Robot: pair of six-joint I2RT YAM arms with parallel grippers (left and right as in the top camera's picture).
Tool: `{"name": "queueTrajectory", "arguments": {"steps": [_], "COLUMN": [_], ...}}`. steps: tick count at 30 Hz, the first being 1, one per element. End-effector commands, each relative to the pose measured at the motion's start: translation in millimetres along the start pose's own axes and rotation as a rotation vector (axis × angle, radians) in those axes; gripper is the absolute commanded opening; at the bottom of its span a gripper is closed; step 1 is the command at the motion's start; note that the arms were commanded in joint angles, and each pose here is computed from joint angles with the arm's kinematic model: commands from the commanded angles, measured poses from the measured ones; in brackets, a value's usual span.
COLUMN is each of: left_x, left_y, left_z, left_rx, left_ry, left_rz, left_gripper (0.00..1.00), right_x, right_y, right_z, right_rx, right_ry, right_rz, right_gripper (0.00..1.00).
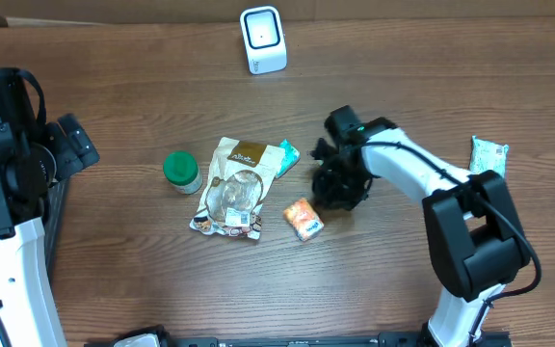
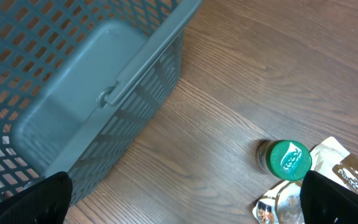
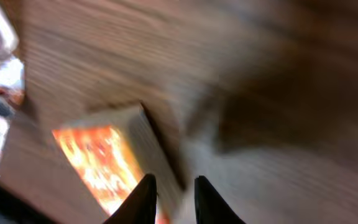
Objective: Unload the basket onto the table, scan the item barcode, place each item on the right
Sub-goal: 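Move the right gripper back toward the orange Kleenex pack, then grasp the orange Kleenex pack with the right gripper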
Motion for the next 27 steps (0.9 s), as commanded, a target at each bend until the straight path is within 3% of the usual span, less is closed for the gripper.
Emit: {"name": "queueTrajectory", "arguments": {"steps": [1, 11, 18, 24, 27], "left_x": [4, 4, 4, 4, 4], "left_y": [3, 3, 3, 3, 3], "left_z": [-1, -1, -1, -1, -1], "left_rx": [0.026, 0.026, 0.026, 0.026, 0.026], "left_ry": [-0.014, -0.014, -0.014, -0.014, -0.014], "left_rz": [-0.003, -0.003, -0.003, -0.003, -0.003], "left_gripper": [1.0, 1.0, 1.0, 1.0, 1.0], "right_x": [19, 109, 195, 189, 142], "right_y": [-7, 26, 42, 28, 15], "right_z": [-5, -3, 62, 79, 72], "right_rx": [-0.043, 0.05, 0.015, -0.158, -0.201], "right_ry": [-0.012, -0.234, -0.489, -0.451, -0.403], "right_rz": [-0.002, 0.011, 0.059, 0.117, 0.016], "right_gripper": [0.22, 0.28, 0.36, 0.38, 0.39]}}
Point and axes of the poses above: each gripper's point midway between its finger pads, its own x axis back along the fingers, its own y axis along the line the jaws close on, z = x × y, the point moved 9 cm from there along x, back along the fingers, and after that the axes turned 8 degrees about x, right-handed, at the moved point
